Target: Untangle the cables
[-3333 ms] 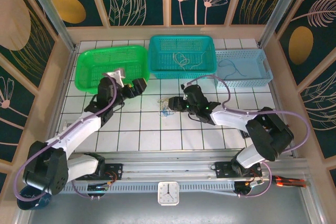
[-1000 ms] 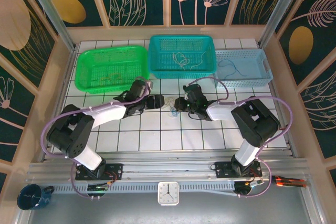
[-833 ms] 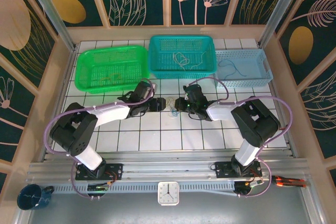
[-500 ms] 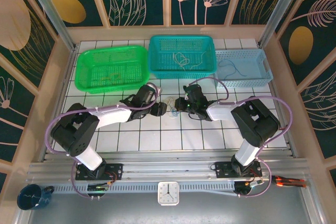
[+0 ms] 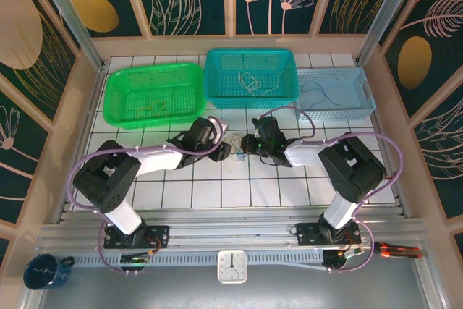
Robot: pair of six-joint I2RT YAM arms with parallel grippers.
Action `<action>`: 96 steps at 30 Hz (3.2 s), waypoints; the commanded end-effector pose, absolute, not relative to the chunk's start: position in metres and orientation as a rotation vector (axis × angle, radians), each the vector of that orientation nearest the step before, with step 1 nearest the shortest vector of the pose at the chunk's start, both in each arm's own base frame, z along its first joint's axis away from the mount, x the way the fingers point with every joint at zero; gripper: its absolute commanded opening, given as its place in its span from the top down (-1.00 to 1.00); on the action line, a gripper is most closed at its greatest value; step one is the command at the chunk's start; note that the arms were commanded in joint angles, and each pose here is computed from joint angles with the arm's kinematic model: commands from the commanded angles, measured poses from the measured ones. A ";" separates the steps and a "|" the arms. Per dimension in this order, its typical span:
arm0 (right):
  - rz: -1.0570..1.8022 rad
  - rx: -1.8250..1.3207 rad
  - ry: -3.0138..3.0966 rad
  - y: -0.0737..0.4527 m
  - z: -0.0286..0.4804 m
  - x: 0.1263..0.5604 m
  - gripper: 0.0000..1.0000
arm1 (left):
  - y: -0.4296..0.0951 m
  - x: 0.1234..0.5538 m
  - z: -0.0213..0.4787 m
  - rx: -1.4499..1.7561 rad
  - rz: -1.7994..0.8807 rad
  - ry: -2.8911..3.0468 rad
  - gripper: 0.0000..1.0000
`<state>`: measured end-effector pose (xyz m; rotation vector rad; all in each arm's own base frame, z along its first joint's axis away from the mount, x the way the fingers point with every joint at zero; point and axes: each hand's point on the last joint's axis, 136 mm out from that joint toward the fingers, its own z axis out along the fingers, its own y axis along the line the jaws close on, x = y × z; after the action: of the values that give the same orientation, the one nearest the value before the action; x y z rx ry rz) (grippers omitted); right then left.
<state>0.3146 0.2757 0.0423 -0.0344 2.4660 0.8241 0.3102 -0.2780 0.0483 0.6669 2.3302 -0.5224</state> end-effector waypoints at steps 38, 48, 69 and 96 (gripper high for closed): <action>0.808 -0.036 2.454 0.273 0.041 0.317 0.79 | -0.292 0.315 0.032 0.709 -0.492 2.284 0.89; 0.805 -0.028 2.454 0.272 0.040 0.317 0.79 | -0.302 0.289 0.083 0.749 -0.693 2.230 1.00; 0.813 -0.038 2.445 0.274 0.047 0.319 0.78 | -0.311 0.268 0.170 0.706 -1.216 2.029 1.00; 0.953 -0.326 1.997 0.284 0.138 0.306 -0.13 | -0.304 0.288 0.240 0.377 -1.388 1.825 1.00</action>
<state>0.3029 0.2730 0.1105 -0.2423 2.1663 0.9085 0.2856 -0.3075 0.2151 0.4296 1.9143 -1.3307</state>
